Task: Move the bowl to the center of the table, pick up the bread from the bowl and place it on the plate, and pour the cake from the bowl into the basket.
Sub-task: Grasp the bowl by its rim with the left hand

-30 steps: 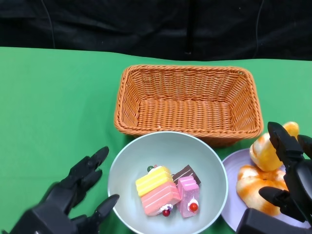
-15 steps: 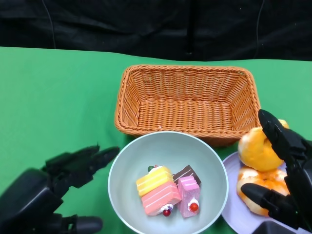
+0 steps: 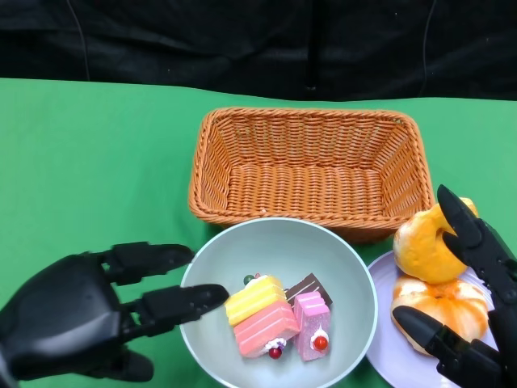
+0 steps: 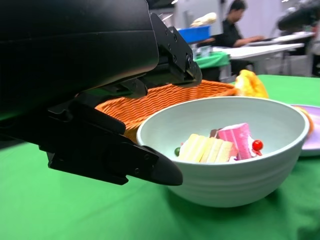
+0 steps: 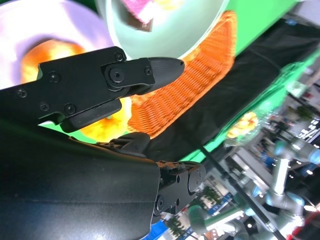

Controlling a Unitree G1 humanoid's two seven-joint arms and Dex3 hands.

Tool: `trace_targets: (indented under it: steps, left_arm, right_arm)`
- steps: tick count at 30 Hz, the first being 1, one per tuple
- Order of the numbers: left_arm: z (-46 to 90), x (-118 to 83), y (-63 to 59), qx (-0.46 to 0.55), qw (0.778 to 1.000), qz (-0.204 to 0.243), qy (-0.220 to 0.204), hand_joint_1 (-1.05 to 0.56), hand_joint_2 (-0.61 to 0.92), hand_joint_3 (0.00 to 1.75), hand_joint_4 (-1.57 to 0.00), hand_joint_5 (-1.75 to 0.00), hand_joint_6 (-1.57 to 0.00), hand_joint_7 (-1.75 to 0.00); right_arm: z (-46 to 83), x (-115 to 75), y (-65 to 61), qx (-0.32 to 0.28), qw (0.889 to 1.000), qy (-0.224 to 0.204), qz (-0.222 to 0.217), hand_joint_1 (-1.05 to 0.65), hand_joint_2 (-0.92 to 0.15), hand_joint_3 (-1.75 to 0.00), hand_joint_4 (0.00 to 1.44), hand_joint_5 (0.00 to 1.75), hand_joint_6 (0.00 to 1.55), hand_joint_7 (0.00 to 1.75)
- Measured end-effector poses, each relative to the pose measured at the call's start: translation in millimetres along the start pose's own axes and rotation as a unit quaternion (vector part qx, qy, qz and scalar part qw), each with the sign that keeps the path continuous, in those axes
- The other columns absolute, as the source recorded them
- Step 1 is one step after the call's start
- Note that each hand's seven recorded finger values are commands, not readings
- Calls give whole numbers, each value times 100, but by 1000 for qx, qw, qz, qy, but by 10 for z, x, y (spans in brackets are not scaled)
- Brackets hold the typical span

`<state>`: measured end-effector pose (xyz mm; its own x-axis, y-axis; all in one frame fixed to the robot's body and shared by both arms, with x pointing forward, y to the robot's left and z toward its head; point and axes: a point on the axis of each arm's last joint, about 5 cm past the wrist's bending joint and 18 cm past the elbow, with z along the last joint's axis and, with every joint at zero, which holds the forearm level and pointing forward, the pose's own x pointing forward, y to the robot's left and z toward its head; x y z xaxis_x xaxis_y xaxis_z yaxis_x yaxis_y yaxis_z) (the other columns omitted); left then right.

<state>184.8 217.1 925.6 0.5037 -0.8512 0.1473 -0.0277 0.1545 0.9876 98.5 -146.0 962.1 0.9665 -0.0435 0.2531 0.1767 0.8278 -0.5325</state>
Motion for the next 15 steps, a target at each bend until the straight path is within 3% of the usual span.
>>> trace_targets:
  steps: [10, 15]
  left_arm:
    - [-73, 292, -330, 19, 999, 2, -50, -37, 80, 0, -68, -16, -70, -8]
    - [-112, 390, -422, 25, 998, -8, -64, -37, 77, 0, -77, -20, -77, -8]
  right_arm:
    - [-6, -51, 15, 26, 999, -19, -22, -44, -92, -37, 39, 25, 11, 7]
    - [6, -50, 28, 33, 999, -21, -28, -45, -92, -37, 37, 29, 11, 8]
